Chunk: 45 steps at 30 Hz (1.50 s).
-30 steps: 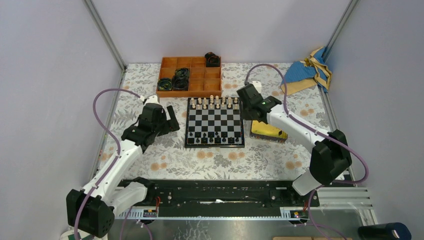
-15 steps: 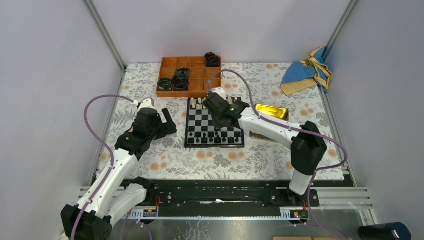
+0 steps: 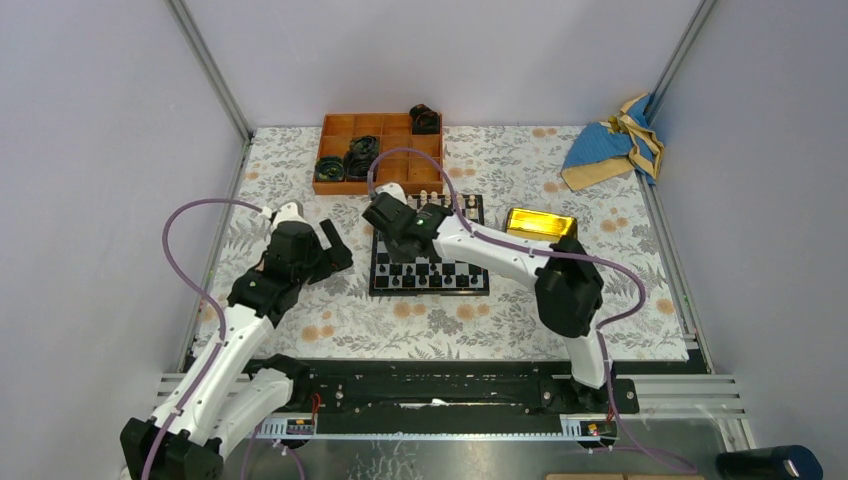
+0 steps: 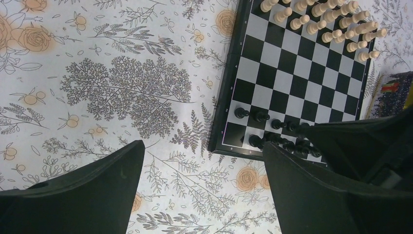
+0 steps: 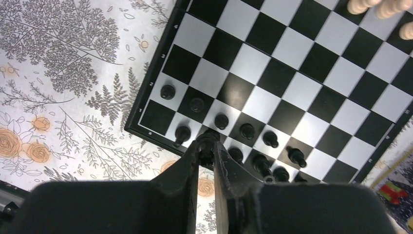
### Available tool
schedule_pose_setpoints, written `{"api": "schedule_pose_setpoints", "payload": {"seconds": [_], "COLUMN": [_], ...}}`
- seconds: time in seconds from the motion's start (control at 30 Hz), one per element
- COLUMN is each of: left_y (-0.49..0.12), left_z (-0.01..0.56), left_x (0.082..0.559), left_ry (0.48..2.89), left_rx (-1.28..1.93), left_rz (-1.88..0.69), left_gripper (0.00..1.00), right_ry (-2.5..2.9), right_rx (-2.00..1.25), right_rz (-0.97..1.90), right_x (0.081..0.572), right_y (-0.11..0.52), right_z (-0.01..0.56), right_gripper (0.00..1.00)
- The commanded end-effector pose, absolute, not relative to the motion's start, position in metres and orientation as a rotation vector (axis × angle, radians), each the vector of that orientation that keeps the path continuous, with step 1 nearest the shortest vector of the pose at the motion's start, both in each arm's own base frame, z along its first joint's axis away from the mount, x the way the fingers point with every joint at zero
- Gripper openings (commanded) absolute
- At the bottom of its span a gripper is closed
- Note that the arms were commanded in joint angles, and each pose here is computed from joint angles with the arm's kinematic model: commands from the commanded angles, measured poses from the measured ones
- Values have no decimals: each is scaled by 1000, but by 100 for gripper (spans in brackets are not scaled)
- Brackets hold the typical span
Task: Set up the chess pieces on the board
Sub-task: Place the chess piece on the chessboard.
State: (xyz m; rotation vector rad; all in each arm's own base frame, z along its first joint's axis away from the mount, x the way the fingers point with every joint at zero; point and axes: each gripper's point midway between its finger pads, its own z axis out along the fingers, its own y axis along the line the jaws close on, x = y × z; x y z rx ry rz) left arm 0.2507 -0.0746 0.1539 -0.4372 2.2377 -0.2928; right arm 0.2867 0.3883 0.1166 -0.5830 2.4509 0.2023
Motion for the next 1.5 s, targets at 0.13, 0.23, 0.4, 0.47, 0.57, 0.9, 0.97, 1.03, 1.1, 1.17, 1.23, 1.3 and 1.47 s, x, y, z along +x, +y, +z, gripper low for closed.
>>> {"api": "schedule_pose_setpoints", "payload": {"seconds": [0.13,0.23,0.4,0.47,0.57,0.9,0.97,1.03,1.1,1.17,1.23,1.3,1.47], "left_y": [-57,-46,-37,-36,-34,-32,-32,-32,-32,-32,-32,-32,-32], "left_z": [165,169,175,176,177,176,175,176,175,176,175,175,175], "left_x": [248,246,243,242,241,240,240,240,240,239,239,239,239], "left_ry": [2172,2148,2114,2105,2092,2088,2090,2088,2087,2085,2085,2085,2086], "left_rx": [-516,-540,-555,-559,-566,-572,-571,-573,-573,-576,-576,-576,-576], "left_rz": [-230,-174,-135,-132,-129,-124,-123,-126,-124,-125,-123,-124,-125], "left_gripper": [99,99,99,99,99,99,99,99,99,99,99,99,99], "right_ry": [2448,2455,2468,2474,2486,2507,2511,2517,2522,2525,2528,2533,2533], "right_rx": [-675,-697,-737,-747,-762,-800,-808,-813,-818,-826,-830,-833,-838], "right_rz": [246,252,252,250,251,240,238,234,230,230,228,221,209], "right_x": [280,279,275,273,269,255,254,253,252,251,250,250,251], "right_y": [423,432,442,445,446,447,447,446,446,446,445,445,444], "right_z": [118,114,107,105,99,86,84,81,77,75,72,68,62], "right_gripper": [0,0,0,0,0,0,0,0,0,0,0,0,0]}}
